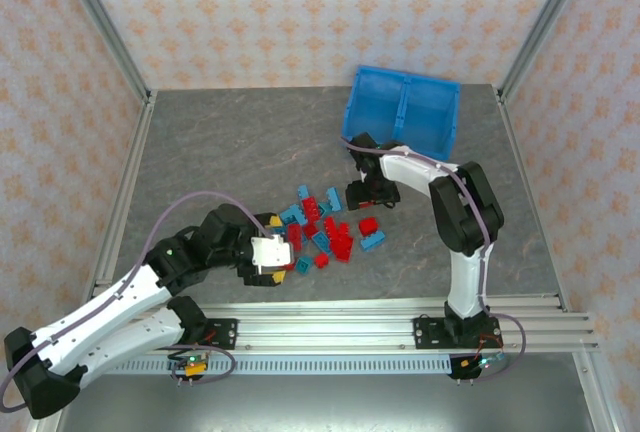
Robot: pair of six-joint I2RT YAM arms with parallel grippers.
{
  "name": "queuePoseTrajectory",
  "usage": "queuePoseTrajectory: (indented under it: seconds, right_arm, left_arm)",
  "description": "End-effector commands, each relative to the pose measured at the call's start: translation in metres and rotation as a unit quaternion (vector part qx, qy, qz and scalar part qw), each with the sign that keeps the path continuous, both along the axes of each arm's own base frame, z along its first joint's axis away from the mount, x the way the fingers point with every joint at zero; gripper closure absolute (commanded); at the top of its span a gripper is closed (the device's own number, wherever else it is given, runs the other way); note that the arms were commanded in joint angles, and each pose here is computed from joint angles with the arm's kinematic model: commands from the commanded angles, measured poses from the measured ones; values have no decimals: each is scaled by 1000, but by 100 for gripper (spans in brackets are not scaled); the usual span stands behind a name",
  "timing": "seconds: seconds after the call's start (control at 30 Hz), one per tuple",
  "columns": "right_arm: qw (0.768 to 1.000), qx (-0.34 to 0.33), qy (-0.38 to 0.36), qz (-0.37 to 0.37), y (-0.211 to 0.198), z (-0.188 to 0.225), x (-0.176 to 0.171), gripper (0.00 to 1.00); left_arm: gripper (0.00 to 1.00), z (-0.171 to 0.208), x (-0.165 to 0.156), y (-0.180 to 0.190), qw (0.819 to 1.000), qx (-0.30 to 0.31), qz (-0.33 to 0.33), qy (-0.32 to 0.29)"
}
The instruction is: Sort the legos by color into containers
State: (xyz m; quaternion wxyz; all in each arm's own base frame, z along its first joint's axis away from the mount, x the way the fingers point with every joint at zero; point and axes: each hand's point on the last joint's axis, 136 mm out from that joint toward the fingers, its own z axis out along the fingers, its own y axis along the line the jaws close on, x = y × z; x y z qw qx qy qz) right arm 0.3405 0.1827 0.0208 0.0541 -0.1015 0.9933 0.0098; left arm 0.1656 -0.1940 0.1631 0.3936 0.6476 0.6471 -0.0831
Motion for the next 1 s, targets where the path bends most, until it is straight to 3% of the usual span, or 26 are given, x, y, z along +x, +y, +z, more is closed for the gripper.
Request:
queuePoseTrajectory:
  seconds: [0.0, 0.23, 0.47, 0.7, 0.83, 0.97]
  right_arm:
    - [1000, 2, -14, 8, 3, 1, 6, 26]
    - [998, 19, -59, 13, 3, 27, 10, 38]
    - [987, 38, -154, -21, -9, 87, 14, 40]
    - [936, 95, -304, -146, -49, 173, 54, 42]
    - [904, 133, -325, -245, -93, 192, 93, 42]
    - [879, 150, -314, -327, -132, 184, 136, 42]
  left_arm:
    - [1, 1, -1, -1, 1000, -4, -10, -18]
    - [1, -3, -2, -3, 1000, -7, -15, -11]
    - [1, 11, 4, -3, 998, -37, 3, -41]
    - [0, 47, 19, -1, 985, -131, 55, -97]
    - [0, 55, 33, 10, 977, -144, 105, -114]
    - [0, 74, 43, 20, 959, -199, 150, -132]
